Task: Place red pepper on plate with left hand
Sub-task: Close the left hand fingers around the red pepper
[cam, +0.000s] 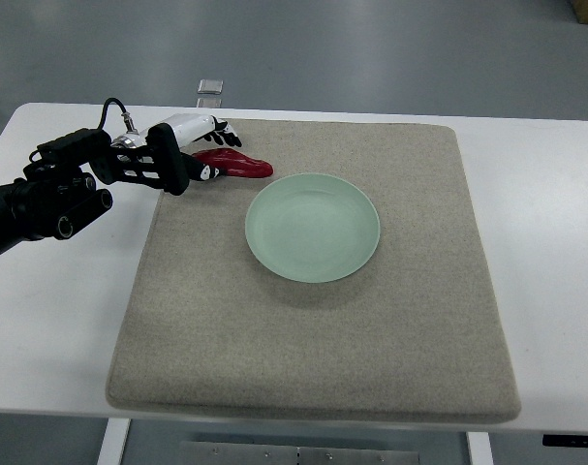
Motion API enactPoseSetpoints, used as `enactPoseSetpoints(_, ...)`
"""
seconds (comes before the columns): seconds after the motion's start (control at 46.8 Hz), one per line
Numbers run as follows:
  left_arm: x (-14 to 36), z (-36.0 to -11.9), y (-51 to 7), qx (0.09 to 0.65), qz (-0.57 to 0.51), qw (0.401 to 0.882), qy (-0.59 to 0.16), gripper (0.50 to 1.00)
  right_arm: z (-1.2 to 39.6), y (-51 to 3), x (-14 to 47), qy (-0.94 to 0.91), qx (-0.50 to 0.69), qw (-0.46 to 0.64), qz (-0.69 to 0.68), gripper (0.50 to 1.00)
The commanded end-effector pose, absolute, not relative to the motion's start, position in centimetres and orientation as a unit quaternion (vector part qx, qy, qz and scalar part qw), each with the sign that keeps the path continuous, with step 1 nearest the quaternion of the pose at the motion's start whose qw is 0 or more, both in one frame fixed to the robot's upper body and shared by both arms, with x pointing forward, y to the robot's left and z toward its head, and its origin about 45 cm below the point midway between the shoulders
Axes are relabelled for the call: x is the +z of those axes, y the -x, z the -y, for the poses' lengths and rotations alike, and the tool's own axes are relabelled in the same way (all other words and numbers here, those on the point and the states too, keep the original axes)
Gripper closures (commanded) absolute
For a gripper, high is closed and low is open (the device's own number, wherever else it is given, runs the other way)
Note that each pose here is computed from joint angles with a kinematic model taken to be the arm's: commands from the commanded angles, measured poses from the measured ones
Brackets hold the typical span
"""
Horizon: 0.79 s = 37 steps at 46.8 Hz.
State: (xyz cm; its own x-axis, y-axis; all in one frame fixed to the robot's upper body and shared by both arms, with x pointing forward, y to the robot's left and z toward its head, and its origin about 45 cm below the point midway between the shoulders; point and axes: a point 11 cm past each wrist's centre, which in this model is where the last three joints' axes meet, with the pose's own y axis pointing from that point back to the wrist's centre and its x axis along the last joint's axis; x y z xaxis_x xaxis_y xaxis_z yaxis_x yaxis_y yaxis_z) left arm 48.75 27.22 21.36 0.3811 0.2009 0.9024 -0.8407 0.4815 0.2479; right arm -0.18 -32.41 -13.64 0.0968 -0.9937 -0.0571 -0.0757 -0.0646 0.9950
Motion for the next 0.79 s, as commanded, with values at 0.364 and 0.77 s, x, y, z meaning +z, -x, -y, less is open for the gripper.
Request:
enactPoseSetpoints(0.364, 21.16, -27.16, -48.76, 0.349, 0.434, 0.744, -0.371, 0.834, 32.41, 0.18, -13.64, -0.557, -0.471, 0.488, 0.480, 0.568)
enactPoseSetpoints(0.77, 21.14, -27.12, -48.77, 0.348, 0.434, 0.744, -0.371, 1.000, 32.41, 0.18, -13.64, -0.557, -0.471, 0.488, 0.480, 0.568)
